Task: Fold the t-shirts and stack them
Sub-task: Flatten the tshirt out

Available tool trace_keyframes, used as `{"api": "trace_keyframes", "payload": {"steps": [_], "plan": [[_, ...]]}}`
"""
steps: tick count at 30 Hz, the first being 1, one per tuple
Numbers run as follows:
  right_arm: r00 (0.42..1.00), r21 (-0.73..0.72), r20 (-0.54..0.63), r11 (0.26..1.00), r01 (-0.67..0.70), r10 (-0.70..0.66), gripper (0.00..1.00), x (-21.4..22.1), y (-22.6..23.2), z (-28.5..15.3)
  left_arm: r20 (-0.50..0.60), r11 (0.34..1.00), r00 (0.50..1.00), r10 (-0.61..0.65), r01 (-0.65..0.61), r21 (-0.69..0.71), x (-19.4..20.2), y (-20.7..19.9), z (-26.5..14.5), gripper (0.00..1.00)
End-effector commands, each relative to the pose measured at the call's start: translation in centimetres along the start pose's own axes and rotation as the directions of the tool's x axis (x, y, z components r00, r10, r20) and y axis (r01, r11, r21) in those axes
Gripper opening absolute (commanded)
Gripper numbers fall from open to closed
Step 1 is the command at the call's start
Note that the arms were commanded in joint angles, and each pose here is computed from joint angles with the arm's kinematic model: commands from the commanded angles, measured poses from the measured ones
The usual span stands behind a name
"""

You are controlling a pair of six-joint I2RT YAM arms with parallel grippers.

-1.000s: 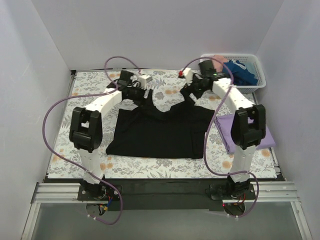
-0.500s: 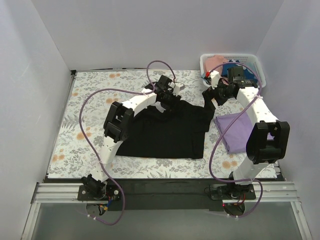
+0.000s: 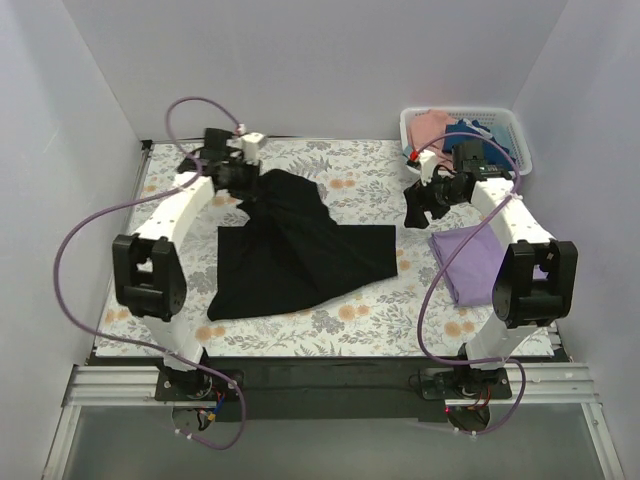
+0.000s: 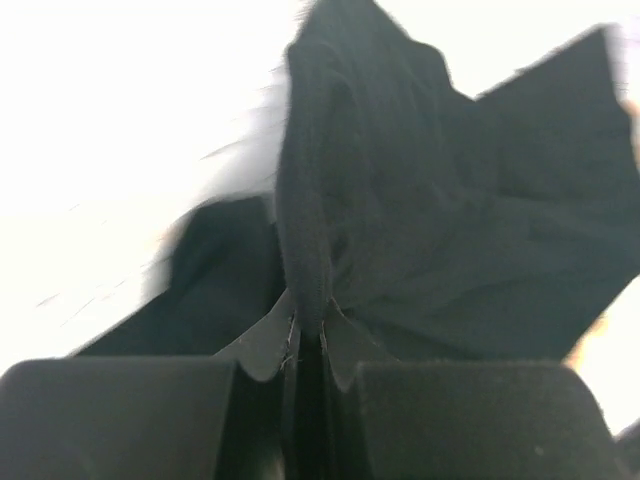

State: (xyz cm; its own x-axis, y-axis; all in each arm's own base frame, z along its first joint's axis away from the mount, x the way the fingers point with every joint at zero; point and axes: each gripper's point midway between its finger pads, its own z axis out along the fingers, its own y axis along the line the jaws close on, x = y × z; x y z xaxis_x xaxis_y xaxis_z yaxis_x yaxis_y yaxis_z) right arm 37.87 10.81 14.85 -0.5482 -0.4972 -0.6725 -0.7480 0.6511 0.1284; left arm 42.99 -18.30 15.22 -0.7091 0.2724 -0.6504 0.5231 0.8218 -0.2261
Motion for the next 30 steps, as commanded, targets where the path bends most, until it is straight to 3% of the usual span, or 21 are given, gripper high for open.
{"api": "trace_keyframes", "payload": {"steps": [1,6,7,11,13,16,17,21,24,27,30], "plan": [[1.0,-0.08,-0.001,0.997,-0.023,0.023,0.81,0.6,2.3,0.8,-0.143,0.997,0.987,-0.071,0.065,-0.048,7.5,5.1,-3.2,0.0],[0.998,-0.144,-0.058,0.989,-0.038,0.03,0.73,1.4,3.8,3.8,-0.234,0.993,0.969,-0.083,0.061,-0.099,16.0,8.3,-6.0,0.0],[0.997,-0.152,-0.067,0.987,-0.046,0.036,0.72,1.4,3.7,4.5,-0.284,0.992,0.953,-0.102,0.076,-0.102,19.2,8.8,-6.4,0.0],[0.995,-0.154,-0.094,0.987,-0.046,0.032,0.69,1.5,3.1,5.8,-0.37,0.984,0.919,-0.137,0.085,-0.154,25.1,9.9,-7.8,0.02],[0.994,-0.138,-0.107,0.99,-0.03,0.015,0.68,1.5,2.4,6.2,-0.387,0.974,0.907,-0.164,0.088,-0.207,26.7,11.5,-8.6,0.11],[0.992,-0.12,-0.124,0.993,-0.012,-0.003,0.64,1.8,1.6,6.7,-0.305,0.97,0.93,-0.206,0.154,-0.186,24.3,12.9,-9.7,0.43],[0.993,-0.109,-0.119,0.994,-0.003,-0.01,0.63,1.4,1.3,6.6,-0.219,0.978,0.957,-0.188,0.164,-0.126,20.9,12.9,-10.2,0.49],[0.996,-0.102,-0.086,0.995,-0.011,0.002,0.56,-0.4,0.5,7.0,-0.022,0.974,0.98,-0.198,0.194,-0.115,14.1,14.1,-11.6,0.53],[0.997,-0.103,-0.059,0.993,-0.056,0.05,0.53,-2.2,-0.2,7.9,0.079,0.952,0.965,-0.249,0.259,-0.165,10.8,16.1,-11.8,0.53],[0.996,-0.106,-0.045,0.991,-0.082,0.078,0.52,-3.3,-0.5,9.6,0.065,0.916,0.936,-0.346,0.352,-0.193,10.9,18.1,-10.3,0.53],[0.996,-0.08,-0.059,0.994,-0.076,0.071,0.53,-3.2,-0.6,11.7,0.041,0.911,0.929,-0.368,0.369,-0.182,10.8,19.2,-8.6,0.56]]}}
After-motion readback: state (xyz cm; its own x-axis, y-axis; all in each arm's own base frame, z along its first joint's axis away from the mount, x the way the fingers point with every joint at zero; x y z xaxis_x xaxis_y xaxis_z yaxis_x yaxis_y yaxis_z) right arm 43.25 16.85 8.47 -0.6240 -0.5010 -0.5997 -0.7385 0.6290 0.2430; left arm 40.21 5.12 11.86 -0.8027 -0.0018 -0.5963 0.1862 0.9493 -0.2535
